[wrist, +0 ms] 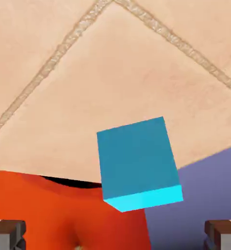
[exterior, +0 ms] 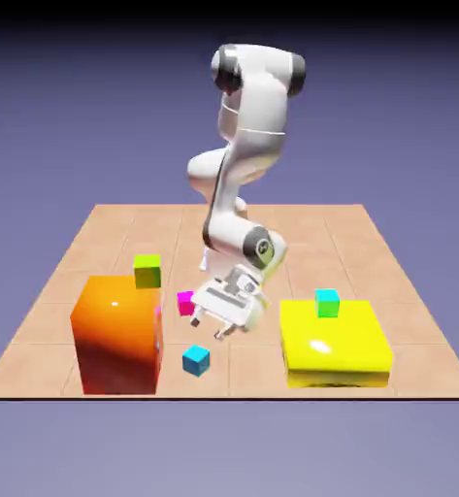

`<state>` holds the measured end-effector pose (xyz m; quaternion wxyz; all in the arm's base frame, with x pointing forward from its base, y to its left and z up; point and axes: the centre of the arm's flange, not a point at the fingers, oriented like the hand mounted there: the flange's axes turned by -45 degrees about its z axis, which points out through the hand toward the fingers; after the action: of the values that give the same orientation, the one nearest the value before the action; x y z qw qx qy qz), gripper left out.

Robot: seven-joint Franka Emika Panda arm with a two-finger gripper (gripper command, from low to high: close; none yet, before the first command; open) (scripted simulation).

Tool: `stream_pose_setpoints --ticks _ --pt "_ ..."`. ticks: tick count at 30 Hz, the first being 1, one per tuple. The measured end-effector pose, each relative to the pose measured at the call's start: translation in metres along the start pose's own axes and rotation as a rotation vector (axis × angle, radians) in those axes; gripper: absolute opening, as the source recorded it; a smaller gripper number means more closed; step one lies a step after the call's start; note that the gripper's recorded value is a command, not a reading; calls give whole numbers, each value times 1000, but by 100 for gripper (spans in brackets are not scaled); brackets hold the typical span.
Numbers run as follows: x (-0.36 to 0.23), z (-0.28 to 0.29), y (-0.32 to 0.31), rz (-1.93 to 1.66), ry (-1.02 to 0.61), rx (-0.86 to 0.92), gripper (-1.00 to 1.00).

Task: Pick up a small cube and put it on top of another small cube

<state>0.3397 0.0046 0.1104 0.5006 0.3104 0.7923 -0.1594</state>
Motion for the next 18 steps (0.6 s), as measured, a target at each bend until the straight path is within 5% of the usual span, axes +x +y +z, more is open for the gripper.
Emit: stream_pose_setpoints --ticks 9,10,18 --pt "18 58 1 -105 -34 -83 0" --pt "21 66 1 -105 -32 -83 -100" --pt "3 8 -3 -97 -33 -69 -100"
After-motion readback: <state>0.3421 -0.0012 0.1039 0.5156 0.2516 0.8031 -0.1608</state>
